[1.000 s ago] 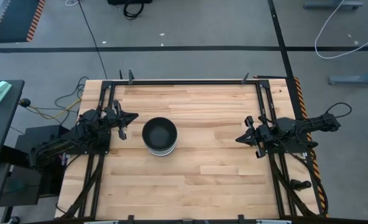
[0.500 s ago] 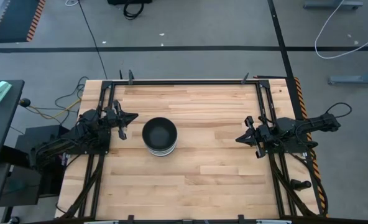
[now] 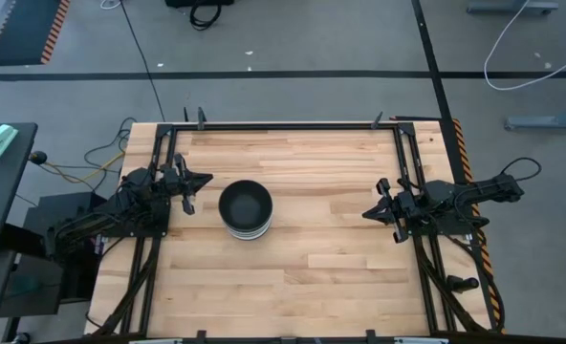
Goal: Nest bowls inside each other
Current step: Return to Home Position
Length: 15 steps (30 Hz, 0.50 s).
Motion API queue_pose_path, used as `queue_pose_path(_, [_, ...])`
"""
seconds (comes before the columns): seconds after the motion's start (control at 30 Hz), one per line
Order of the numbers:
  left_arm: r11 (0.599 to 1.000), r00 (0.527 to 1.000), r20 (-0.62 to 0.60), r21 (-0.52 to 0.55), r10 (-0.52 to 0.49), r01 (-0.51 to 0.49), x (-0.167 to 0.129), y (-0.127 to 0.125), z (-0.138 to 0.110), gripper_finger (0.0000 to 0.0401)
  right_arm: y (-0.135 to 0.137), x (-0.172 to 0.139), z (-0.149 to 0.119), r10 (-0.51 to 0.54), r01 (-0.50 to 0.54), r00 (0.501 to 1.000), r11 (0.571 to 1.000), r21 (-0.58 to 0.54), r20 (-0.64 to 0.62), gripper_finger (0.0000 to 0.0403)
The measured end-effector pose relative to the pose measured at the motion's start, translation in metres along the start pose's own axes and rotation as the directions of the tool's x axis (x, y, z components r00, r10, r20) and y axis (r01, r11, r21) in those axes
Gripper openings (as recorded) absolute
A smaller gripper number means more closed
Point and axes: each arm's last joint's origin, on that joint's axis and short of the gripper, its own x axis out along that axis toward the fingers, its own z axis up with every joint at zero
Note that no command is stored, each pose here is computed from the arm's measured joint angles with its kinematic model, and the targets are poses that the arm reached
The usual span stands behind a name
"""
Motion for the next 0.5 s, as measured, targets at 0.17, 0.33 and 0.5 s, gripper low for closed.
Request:
queue_pose_path(0.17, [1.000,1.000,0.000,0.000,0.000,0.000,0.0000,0.0000,0.0000,0.0027,0.0000,0.0000,0.0000,0.000,0.000,1.000,1.000,0.000,0.000,0.0023])
queue_pose_path(0.33, [1.000,1.000,0.000,0.000,0.000,0.000,0.0000,0.0000,0.0000,0.0024,0.0000,0.0000,0.0000,0.000,0.000,1.000,1.000,0.000,0.000,0.0024])
queue_pose_path(0.5, [1.000,1.000,0.000,0.000,0.000,0.000,0.0000,0.0000,0.0000,0.0033,0.0000,0.0000,0.0000,0.000,0.000,1.000,1.000,0.000,0.000,0.0023])
